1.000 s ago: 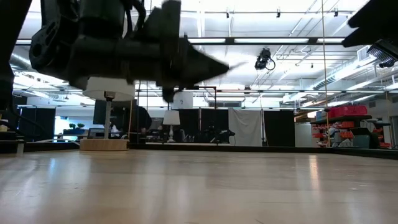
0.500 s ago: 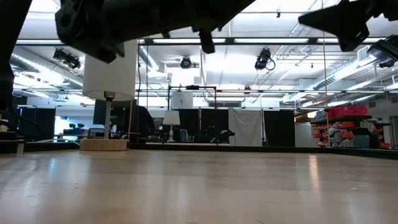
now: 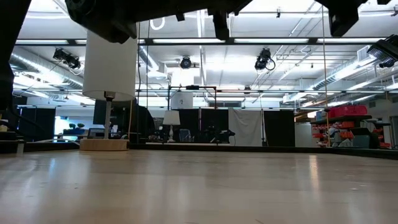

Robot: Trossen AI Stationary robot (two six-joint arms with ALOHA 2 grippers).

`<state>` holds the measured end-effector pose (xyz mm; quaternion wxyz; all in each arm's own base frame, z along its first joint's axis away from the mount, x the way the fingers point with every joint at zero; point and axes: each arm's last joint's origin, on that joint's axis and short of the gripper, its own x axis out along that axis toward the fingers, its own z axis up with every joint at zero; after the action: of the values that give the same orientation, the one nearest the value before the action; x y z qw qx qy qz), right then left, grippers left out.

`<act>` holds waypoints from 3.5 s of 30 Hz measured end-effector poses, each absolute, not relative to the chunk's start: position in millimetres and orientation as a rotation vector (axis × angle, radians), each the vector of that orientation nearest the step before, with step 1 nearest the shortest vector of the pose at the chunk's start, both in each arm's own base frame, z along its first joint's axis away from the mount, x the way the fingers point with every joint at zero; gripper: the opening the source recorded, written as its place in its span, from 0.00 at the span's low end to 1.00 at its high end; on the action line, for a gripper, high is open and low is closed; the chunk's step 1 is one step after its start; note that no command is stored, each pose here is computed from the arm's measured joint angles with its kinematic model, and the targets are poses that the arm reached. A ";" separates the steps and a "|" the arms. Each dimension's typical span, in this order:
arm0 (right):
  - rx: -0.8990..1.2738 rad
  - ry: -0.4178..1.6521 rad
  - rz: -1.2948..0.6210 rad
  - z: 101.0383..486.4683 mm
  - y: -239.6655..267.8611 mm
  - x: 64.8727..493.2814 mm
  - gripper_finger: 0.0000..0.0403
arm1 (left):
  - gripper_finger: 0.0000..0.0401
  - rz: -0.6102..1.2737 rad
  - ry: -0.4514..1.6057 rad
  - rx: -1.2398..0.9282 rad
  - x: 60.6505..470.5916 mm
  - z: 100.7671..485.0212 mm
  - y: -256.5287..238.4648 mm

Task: Pick & Place Makeup Supplies
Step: Put the silver makeup brush into the transparent organizer

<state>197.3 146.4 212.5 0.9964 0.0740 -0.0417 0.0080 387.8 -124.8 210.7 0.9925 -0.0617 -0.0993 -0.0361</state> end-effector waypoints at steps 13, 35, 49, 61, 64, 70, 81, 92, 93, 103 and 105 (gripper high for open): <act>0.124 -0.108 -0.011 221.0 143.0 205.1 0.37 | 0.06 -0.071 -0.194 -0.126 387.9 210.2 -124.6; 0.088 -0.051 -0.075 214.4 141.5 205.7 0.02 | 0.35 -0.066 -0.123 -0.146 389.5 203.5 -123.9; 0.130 -0.023 -0.124 236.4 146.9 170.6 0.01 | 0.59 0.192 0.188 0.028 362.3 221.1 -128.0; 0.159 0.287 0.013 298.1 152.7 159.7 0.01 | 0.59 0.234 0.435 0.049 337.6 174.4 -123.2; 0.192 0.372 0.056 310.8 152.0 156.7 0.01 | 0.59 0.242 0.423 0.014 327.4 157.4 -114.8; 0.299 0.516 0.065 337.5 148.1 143.4 0.01 | 0.59 0.288 0.328 -0.106 308.7 137.7 -99.0; 0.540 0.704 0.040 336.2 165.6 109.0 0.01 | 0.59 0.333 0.310 -0.137 304.5 134.0 -94.4; 0.612 0.742 -0.142 298.1 206.9 94.4 0.01 | 0.59 0.369 0.299 -0.148 304.3 134.1 -93.4; 0.604 0.748 -0.158 294.2 209.5 94.0 0.01 | 0.59 0.371 0.298 -0.147 304.3 134.1 -93.3; 0.549 0.772 -0.378 273.1 205.1 90.5 0.01 | 0.59 0.373 0.298 -0.147 304.2 134.1 -93.3; 0.549 0.772 -0.386 273.0 204.4 90.3 0.01 | 0.59 0.378 0.296 -0.146 304.2 134.1 -93.1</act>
<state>90.3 204.4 273.0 0.8722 0.2625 0.3693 -0.1845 304.2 -93.1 134.1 0.9687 -0.0722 0.1467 0.1869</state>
